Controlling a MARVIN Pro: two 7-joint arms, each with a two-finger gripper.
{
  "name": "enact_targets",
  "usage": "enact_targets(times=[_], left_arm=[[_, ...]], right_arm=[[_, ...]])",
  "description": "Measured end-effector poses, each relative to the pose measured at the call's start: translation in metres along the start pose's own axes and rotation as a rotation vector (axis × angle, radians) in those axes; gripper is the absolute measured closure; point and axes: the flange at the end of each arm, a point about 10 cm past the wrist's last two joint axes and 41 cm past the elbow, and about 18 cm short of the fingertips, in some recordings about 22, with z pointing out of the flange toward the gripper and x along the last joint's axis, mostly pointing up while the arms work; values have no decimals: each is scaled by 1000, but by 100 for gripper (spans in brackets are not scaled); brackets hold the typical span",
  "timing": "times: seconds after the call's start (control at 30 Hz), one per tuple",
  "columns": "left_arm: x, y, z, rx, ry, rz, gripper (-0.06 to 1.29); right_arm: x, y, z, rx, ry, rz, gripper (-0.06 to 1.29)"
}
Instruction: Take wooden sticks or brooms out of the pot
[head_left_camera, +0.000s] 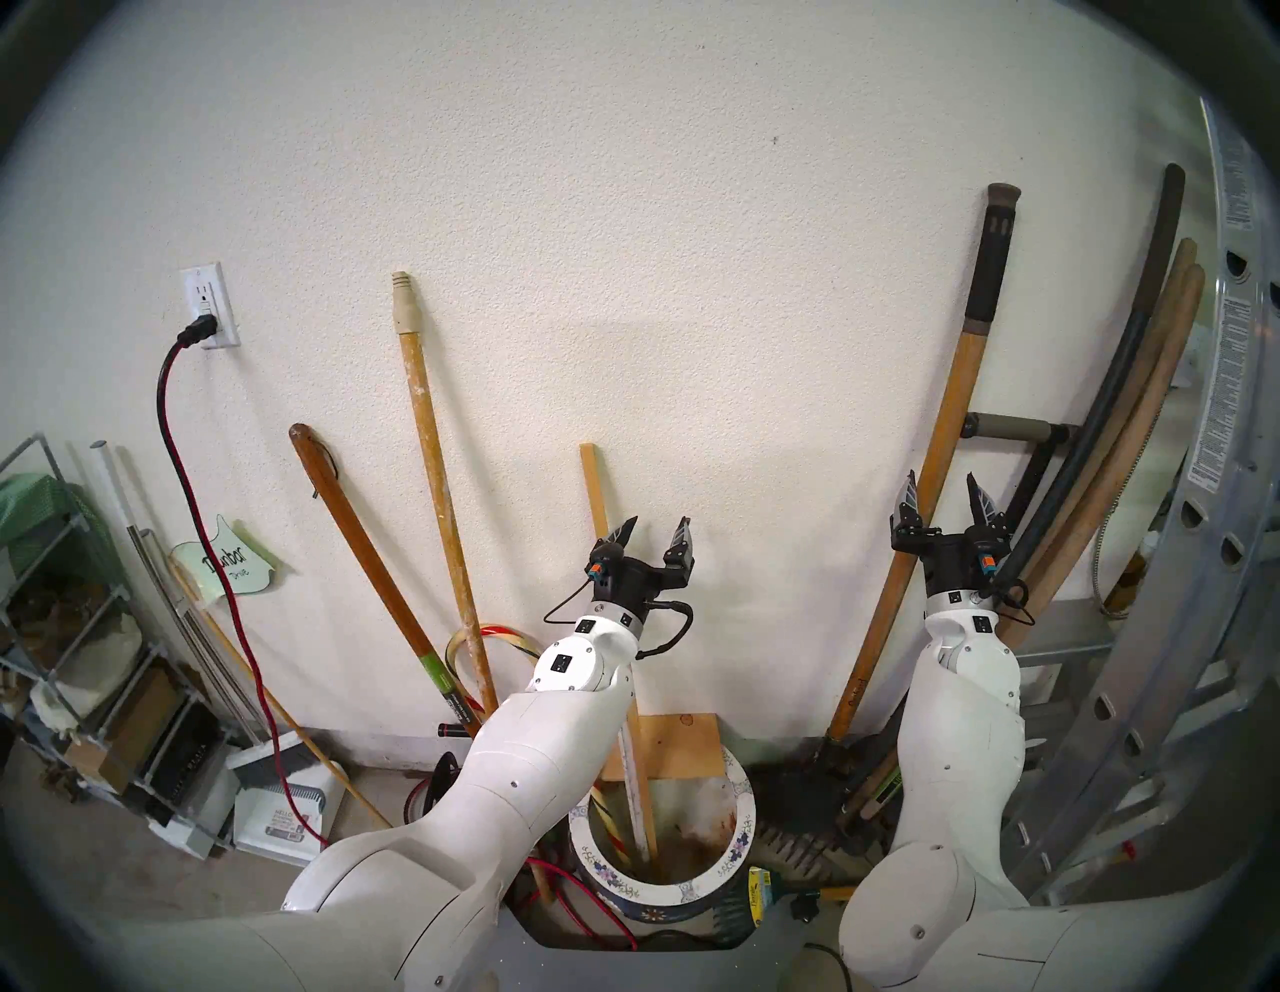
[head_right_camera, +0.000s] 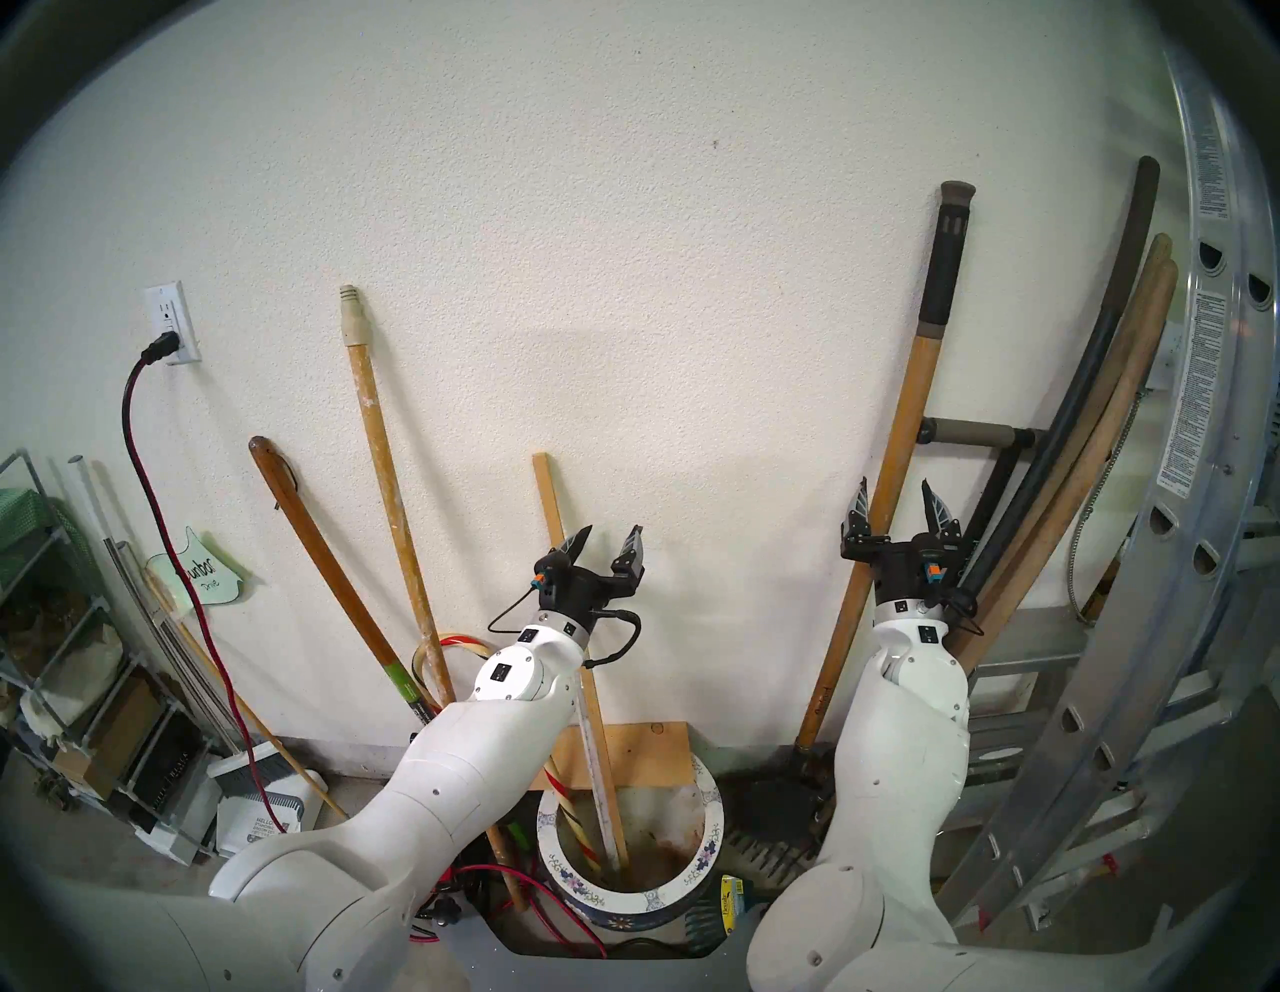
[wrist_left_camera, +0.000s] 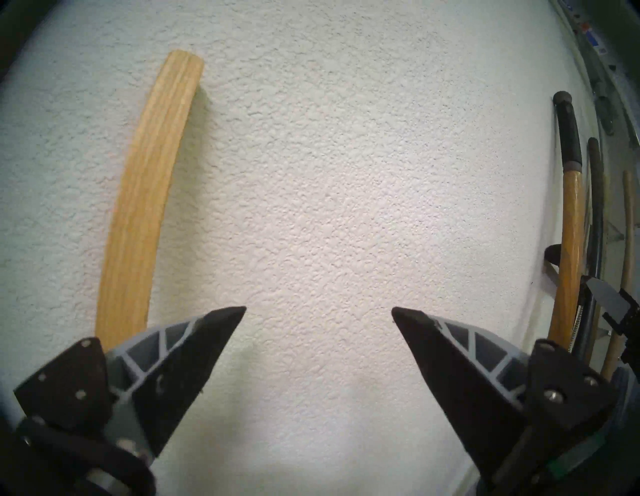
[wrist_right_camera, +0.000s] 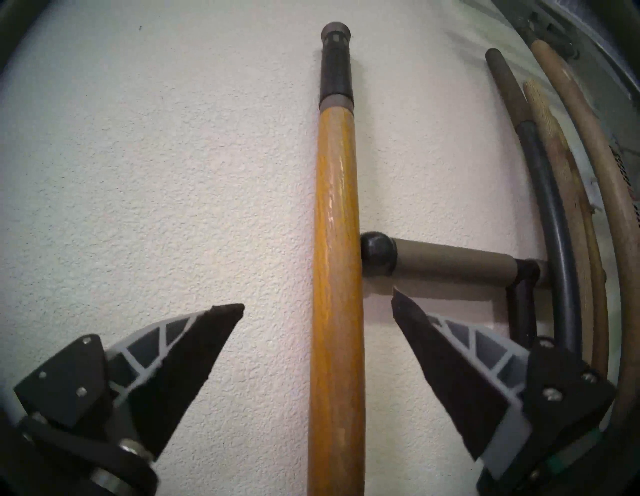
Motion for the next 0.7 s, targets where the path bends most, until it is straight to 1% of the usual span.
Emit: enact_targets(times=[0.1,0.23,0.3,0.37,0.53,0.7], left_arm=[[6,-3,-4,4,10,-3,2],[18,-8,-13,15,29,-7,2],[21,-10,-15,19,32,-7,2],[25,-14,-22,31,38,-5,2],[33,-22,-35,54,40,10,2],[40,-33,-54,90,29,38,2]], right_arm=[[1,-7,-3,16,7,-8,0],[1,-24,-8,90,4,-16,0],[0,-29,-10,111,-1,-16,0],[-3,-39,-13,154,-12,-13,0],[-8,-51,-20,213,-42,2,0],[-14,-60,-27,265,-79,26,0]])
